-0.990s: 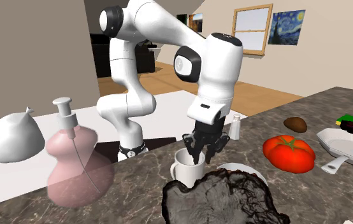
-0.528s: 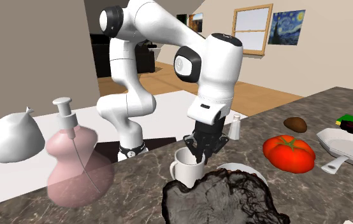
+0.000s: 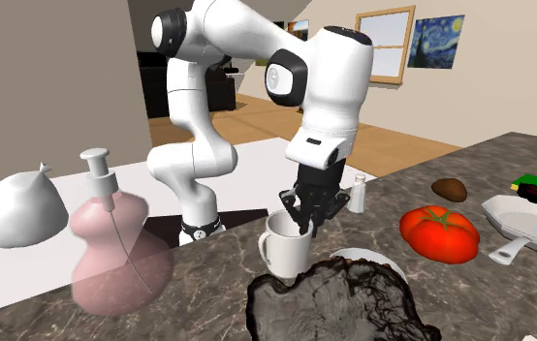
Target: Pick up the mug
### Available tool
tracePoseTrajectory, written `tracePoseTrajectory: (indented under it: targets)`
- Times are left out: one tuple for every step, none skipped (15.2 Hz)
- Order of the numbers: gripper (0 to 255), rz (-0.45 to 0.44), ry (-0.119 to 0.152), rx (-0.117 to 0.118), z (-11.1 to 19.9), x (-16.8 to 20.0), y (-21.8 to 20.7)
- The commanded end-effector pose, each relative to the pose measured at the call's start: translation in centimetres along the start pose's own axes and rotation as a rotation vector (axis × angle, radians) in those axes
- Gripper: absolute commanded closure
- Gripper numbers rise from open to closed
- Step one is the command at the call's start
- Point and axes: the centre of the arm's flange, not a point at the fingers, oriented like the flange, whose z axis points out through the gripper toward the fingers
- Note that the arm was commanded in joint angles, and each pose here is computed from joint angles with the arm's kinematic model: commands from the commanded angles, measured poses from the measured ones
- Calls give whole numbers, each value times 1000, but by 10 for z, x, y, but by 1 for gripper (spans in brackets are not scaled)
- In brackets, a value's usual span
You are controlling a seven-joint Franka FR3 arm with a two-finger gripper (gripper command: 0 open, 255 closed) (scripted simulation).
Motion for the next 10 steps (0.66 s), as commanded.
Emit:
tracePoseTrajectory:
  targets:
    - [255,0,0,0,-11,-1,2]
    - [255,0,0,0,-16,-1,2]
    - [255,0,0,0,-21,-1,2]
    - [255,0,0,0,-26,-2,3]
    - [255,0,0,0,-32,-2,3]
    - [255,0,0,0,-37,-3,4]
    - [255,0,0,0,-42,-3,4]
    - [255,0,0,0,-47,-4,5]
    - [255,0,0,0,-48,-4,5]
    - [255,0,0,0,-48,-4,5]
